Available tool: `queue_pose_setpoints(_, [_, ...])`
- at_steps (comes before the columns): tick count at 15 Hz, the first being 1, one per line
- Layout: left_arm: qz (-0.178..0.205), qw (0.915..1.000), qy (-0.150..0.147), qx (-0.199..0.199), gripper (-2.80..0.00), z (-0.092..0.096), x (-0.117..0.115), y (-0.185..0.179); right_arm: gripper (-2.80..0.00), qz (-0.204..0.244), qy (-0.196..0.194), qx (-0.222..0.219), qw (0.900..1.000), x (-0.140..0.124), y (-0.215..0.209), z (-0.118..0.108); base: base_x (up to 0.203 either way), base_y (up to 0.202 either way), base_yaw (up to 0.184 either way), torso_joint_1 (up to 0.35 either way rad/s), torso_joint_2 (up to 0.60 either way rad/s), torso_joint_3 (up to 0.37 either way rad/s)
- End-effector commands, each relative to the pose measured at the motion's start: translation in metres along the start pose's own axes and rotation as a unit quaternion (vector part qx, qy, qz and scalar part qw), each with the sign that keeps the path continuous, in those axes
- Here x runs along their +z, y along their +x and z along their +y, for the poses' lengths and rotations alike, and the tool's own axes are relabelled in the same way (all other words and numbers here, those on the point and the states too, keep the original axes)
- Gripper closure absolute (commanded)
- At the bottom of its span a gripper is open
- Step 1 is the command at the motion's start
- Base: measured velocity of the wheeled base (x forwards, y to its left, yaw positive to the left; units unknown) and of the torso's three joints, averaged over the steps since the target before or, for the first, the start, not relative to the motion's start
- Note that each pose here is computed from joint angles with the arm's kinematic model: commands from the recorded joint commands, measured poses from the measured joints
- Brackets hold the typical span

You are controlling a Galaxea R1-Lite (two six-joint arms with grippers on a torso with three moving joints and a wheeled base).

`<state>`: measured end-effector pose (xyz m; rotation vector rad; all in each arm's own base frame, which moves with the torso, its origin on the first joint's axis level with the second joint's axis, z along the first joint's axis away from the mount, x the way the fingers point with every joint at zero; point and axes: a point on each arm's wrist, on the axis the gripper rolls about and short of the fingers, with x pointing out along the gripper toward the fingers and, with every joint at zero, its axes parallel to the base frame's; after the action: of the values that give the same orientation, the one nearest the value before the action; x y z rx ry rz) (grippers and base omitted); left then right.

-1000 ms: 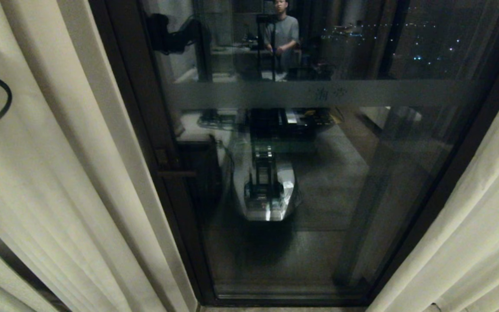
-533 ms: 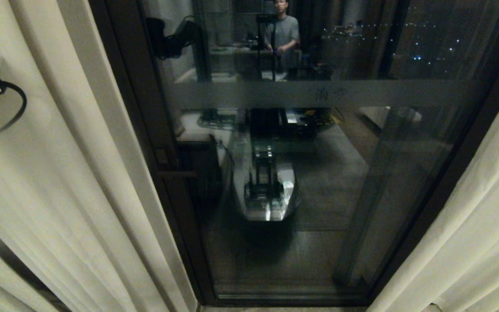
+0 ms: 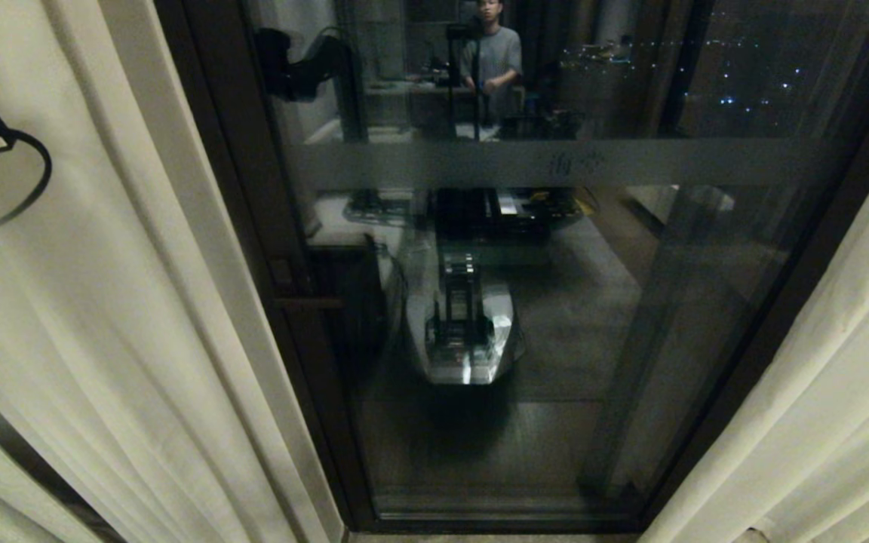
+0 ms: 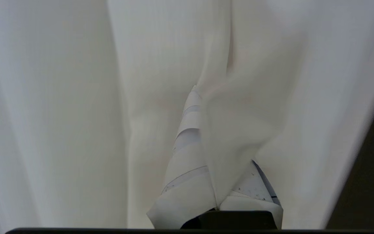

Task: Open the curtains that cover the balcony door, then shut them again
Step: Close the inner curtains on both sides

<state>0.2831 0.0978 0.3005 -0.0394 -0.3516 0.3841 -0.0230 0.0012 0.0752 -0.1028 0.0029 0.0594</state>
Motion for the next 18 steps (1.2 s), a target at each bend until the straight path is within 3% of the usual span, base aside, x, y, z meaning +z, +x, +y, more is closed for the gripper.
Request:
queue_pose_setpoints(1, [-0.017,0.9997,-0.008,-0.015,0.00,-0.010,0.014,-0.010,0.00,0.001,-0.001,0.001,1.000,0.000,0.000,0.000,0.000,0.000,0.000,0.000,0.00,0.000])
queue_pose_setpoints(5, [-0.025,0.9973,-0.028,-0.063,0.00,-0.037,0.025,-0.021,0.00,0.001,-0.001,0.001,1.000,0.000,0.000,0.000,0.000,0.000,0.000,0.000,0.00,0.000])
queue_pose_setpoints(9, [0.006,0.9921,-0.042,-0.118,0.00,-0.066,0.034,-0.042,0.00,0.001,-0.001,0.001,1.000,0.000,0.000,0.000,0.000,0.000,0.000,0.000,0.00,0.000])
queue_pose_setpoints(18, [0.017,0.9885,-0.038,-0.145,0.00,-0.076,0.038,-0.057,0.00,0.001,-0.001,0.001,1.000,0.000,0.000,0.000,0.000,0.000,0.000,0.000,0.00,0.000])
